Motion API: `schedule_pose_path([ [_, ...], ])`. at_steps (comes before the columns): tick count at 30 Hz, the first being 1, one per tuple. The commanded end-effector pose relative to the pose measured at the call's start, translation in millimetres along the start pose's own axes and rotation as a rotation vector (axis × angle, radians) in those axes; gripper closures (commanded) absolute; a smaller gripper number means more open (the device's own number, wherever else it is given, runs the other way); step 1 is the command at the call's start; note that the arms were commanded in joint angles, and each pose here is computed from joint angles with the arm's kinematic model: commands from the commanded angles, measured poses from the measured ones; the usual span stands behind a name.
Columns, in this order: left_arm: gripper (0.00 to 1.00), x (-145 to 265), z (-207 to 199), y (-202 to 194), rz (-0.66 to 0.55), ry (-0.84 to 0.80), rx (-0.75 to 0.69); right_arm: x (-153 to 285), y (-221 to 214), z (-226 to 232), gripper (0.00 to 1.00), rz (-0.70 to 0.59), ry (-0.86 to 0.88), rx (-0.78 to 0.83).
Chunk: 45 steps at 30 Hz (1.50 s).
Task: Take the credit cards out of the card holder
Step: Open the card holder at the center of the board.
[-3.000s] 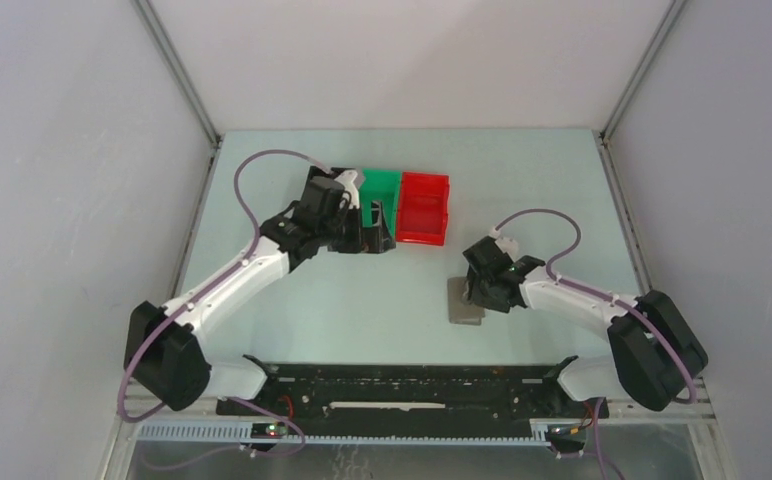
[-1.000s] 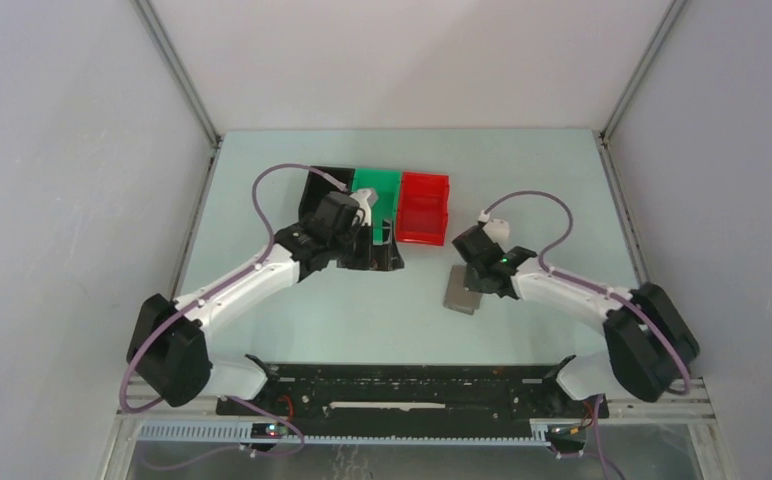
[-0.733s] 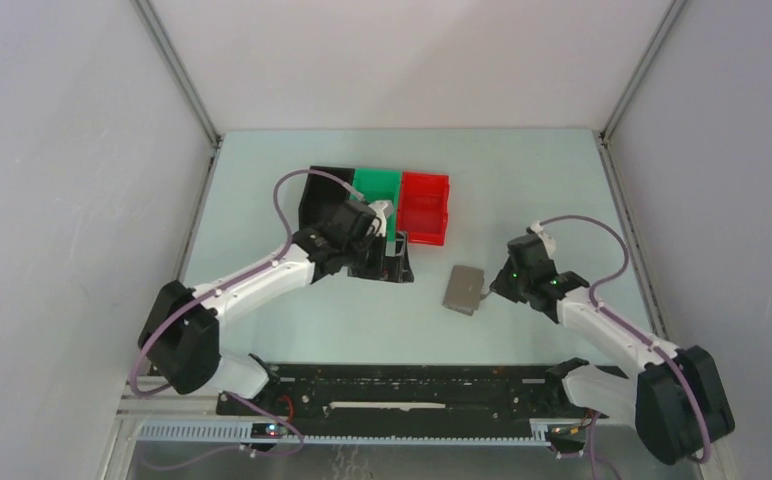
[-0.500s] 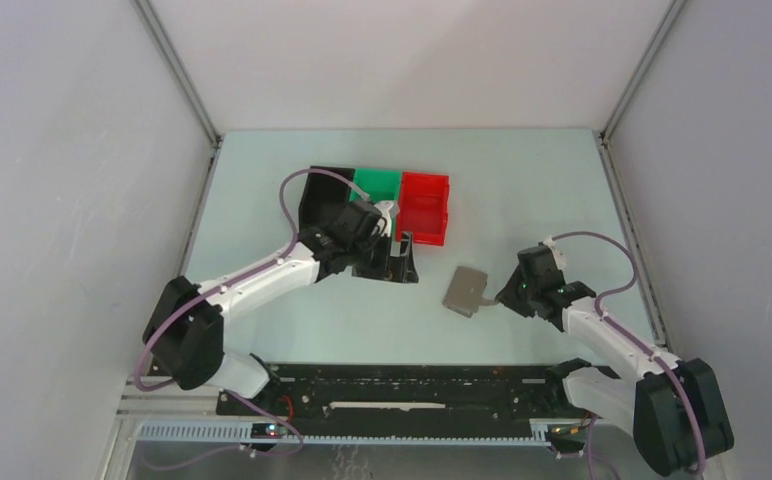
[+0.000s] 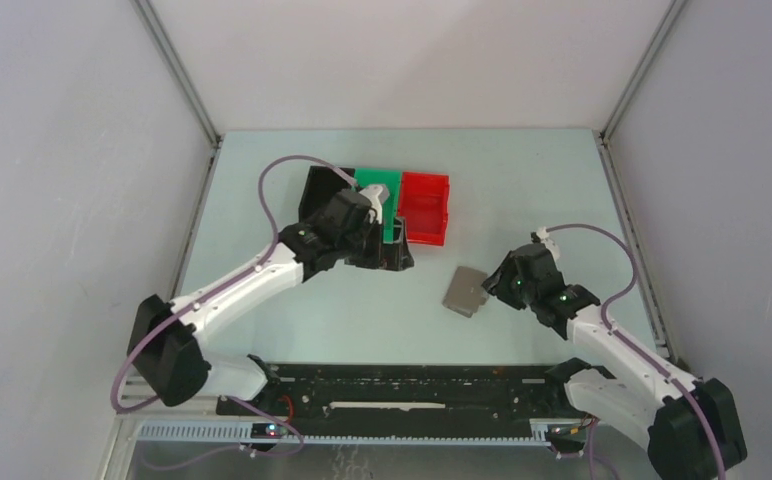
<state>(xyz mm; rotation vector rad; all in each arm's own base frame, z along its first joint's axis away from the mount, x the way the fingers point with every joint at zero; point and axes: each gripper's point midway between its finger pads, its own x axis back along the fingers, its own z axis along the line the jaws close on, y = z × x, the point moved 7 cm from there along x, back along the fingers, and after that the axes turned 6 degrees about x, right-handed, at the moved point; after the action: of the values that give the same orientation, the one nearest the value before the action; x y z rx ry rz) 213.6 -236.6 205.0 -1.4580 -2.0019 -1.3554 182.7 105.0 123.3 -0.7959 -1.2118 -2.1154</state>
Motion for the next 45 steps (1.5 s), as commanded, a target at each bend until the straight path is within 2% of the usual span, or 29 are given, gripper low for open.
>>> schedule_pose_path([
  [1, 0.00, 42, -22, 35, -0.189, -0.036, -0.025, -11, 13, 29, 0.52, -0.001, 0.133, -0.045],
  [4, 0.00, 44, -20, 35, -0.200, -0.029, -0.019, -18, 11, 33, 0.52, 0.030, 0.159, -0.056],
  [9, 0.00, 40, -16, 29, -0.181, -0.022, -0.003, -14, 14, 38, 0.53, 0.009, 0.192, -0.045],
  [15, 0.00, 37, -14, 26, -0.174, -0.016, 0.002, -8, 8, 60, 0.52, 0.002, 0.251, 0.037],
  [20, 0.00, 35, -13, 25, -0.166, -0.014, 0.004, -26, 1, 74, 0.52, 0.042, 0.151, 0.098],
  [24, 0.00, 35, -11, 23, -0.167, -0.010, 0.005, -41, 3, 59, 0.53, 0.049, -0.024, 0.076],
  [27, 0.00, 36, -10, 22, -0.165, -0.010, 0.006, -42, 7, 46, 0.53, 0.048, -0.084, 0.054],
  [31, 0.00, 34, -9, 21, -0.160, -0.008, 0.007, -40, 7, 35, 0.53, 0.051, -0.106, 0.055],
  [36, 0.00, 30, -12, 23, -0.154, -0.015, 0.006, -47, 3, 13, 0.53, 0.108, -0.060, -0.058],
  [40, 0.00, 29, -13, 23, -0.153, -0.023, 0.005, -49, -1, 8, 0.53, 0.132, -0.040, -0.077],
  [45, 0.00, 27, -12, 23, -0.144, -0.021, 0.001, -48, -2, 12, 0.59, 0.136, 0.001, -0.078],
])
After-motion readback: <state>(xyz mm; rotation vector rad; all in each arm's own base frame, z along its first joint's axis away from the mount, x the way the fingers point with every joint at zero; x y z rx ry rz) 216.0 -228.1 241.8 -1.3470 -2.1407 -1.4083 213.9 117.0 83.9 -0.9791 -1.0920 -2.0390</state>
